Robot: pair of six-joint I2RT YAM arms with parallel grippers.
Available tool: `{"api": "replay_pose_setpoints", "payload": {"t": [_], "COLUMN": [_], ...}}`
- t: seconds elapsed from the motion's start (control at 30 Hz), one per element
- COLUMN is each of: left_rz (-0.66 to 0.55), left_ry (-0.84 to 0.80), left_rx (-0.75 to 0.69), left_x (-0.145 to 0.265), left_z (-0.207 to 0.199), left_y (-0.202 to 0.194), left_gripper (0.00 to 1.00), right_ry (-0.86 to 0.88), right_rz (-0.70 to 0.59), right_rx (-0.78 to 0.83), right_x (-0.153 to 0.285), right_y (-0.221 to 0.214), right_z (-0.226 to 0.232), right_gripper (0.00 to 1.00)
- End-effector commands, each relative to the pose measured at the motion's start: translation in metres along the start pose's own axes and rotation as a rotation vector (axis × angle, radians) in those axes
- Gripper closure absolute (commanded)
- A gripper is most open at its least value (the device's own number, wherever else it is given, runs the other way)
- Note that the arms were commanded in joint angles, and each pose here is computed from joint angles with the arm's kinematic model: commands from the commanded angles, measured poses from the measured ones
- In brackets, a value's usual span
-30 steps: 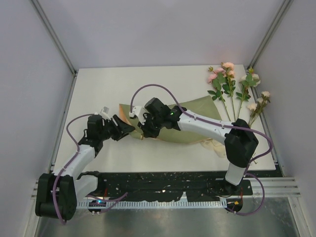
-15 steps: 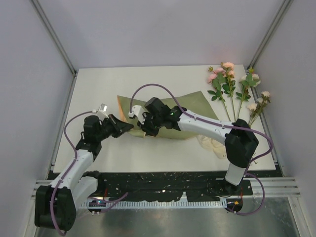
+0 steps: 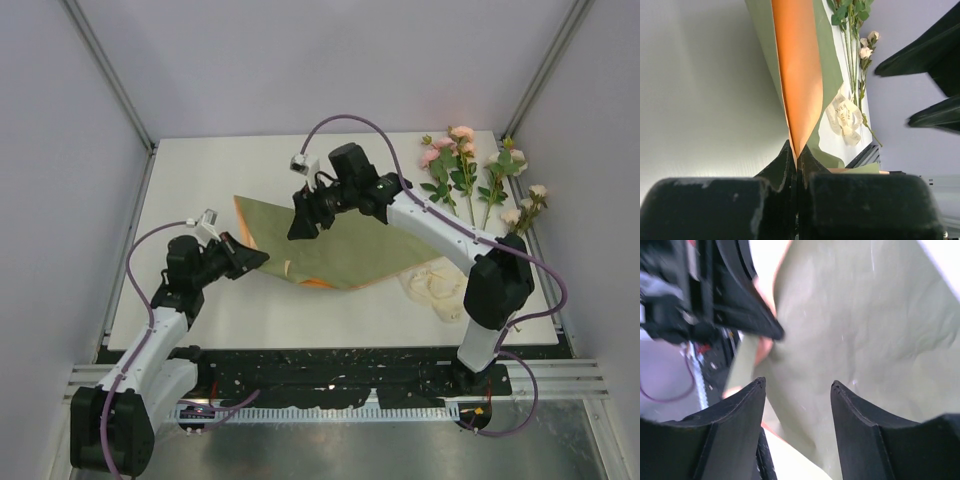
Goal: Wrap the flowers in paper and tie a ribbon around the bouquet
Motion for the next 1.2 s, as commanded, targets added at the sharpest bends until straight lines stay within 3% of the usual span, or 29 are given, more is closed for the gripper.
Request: {"api": "replay_pose_setpoints", "payload": {"t": [0.0,0.37,0.63,0.9,1.17], "left_rz": [-0.01,-0.013,-0.013,-0.008,-0.011], "left_ry": [-0.046,-0.046,-0.046,-0.049,-0.048], "left_rx": [-0.076,-0.113,-0.118,-0.115,-0.109], "left_x": [0.001,0.002,0.002,0.002,0.001], "left_z": [-0.014,-0.018,-0.019,-0.019,-0.018], "left_y": [0.006,0.007,0.006,0.004,0.005], "left_gripper": [1.0,1.0,1.0,1.0,1.0], "right_ry": [0.09,-0.033,-0.156,-0.169,-0.075], "right_rz": [-0.187,-0.068,-0.013,-0.092,-0.189], "right_rx": [-0.065,-0.02,0.006,-0.054,-0.11], "right_x": [0.008,-0.058,-0.076,-0.062,-0.045], "right_y": [0.073,0.063,0.045,0.064,0.087], "right_z": [0.041,0.045,0.029,0.023,0.031], "right_gripper": [0.41,0.45,0.53,0.54,0.54]}}
Point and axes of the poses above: each gripper's point midway between its finger pads, its own x axis back along the fingers, its own z axis along the line the jaws close on, y = z × x, the point moved 1 cm from there along x, back along the fingers, and after that the axes turned 2 degrees about x, right-handed, at the moved point
